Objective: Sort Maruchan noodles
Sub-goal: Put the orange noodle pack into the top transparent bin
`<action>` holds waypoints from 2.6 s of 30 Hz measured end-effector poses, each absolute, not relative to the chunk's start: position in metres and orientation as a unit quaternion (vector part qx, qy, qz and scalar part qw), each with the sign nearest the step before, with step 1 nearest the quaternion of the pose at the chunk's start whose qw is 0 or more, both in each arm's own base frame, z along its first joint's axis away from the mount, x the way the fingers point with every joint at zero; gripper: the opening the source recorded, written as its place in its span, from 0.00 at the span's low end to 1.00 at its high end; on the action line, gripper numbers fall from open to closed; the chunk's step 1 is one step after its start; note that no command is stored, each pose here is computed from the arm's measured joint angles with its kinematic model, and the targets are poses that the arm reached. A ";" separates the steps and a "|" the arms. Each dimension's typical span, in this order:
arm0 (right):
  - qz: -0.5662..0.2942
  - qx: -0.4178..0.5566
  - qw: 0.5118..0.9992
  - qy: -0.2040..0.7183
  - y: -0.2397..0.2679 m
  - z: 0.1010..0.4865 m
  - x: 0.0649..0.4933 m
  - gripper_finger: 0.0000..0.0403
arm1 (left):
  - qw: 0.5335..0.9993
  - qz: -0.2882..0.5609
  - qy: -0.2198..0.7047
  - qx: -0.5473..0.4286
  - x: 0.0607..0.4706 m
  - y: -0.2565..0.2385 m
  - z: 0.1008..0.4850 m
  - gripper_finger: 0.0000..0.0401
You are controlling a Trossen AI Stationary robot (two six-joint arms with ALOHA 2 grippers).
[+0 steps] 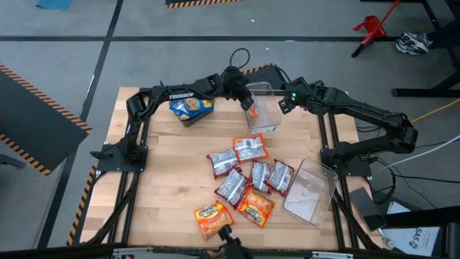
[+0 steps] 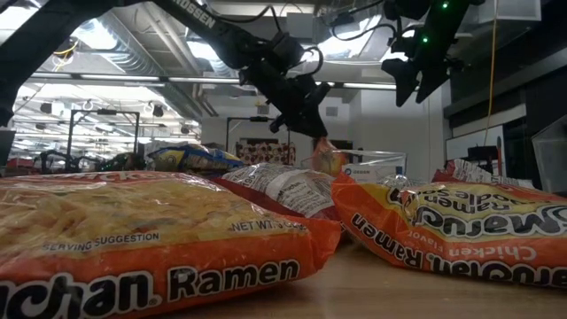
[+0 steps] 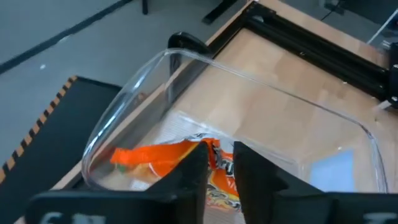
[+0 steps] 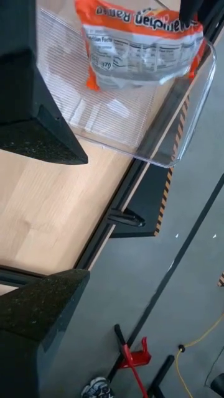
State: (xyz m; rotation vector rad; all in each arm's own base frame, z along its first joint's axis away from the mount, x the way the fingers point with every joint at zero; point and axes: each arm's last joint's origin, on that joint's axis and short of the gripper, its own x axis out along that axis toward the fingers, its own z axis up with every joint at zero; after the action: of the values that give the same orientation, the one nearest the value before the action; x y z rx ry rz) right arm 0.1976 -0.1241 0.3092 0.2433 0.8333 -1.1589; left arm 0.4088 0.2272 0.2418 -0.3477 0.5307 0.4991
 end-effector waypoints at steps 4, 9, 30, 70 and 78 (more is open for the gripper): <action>-0.525 0.107 0.751 0.385 -0.124 0.309 0.198 0.69 | 0.918 0.248 0.258 -0.174 0.406 0.232 0.241 0.25; -0.524 0.104 0.753 0.384 -0.124 0.310 0.198 0.69 | 0.934 0.227 0.197 -0.191 0.417 0.243 0.231 0.28; -0.329 0.037 0.862 0.384 -0.141 0.280 0.249 0.69 | 0.960 0.206 0.027 -0.190 0.348 0.238 0.373 0.27; -0.161 -0.059 0.860 0.481 -0.159 0.186 0.309 0.69 | 0.937 0.305 0.126 -0.116 0.307 0.217 0.396 0.27; -0.192 -0.076 0.847 0.489 -0.162 0.183 0.309 0.55 | 0.936 0.307 0.125 -0.116 0.306 0.218 0.396 0.27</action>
State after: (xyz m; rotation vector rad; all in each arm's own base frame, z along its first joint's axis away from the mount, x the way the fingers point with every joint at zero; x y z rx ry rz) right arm 0.3091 -0.1622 0.1826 -0.1610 1.0318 -0.4042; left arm 0.3060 0.2182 0.3961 -0.2372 0.2562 0.6280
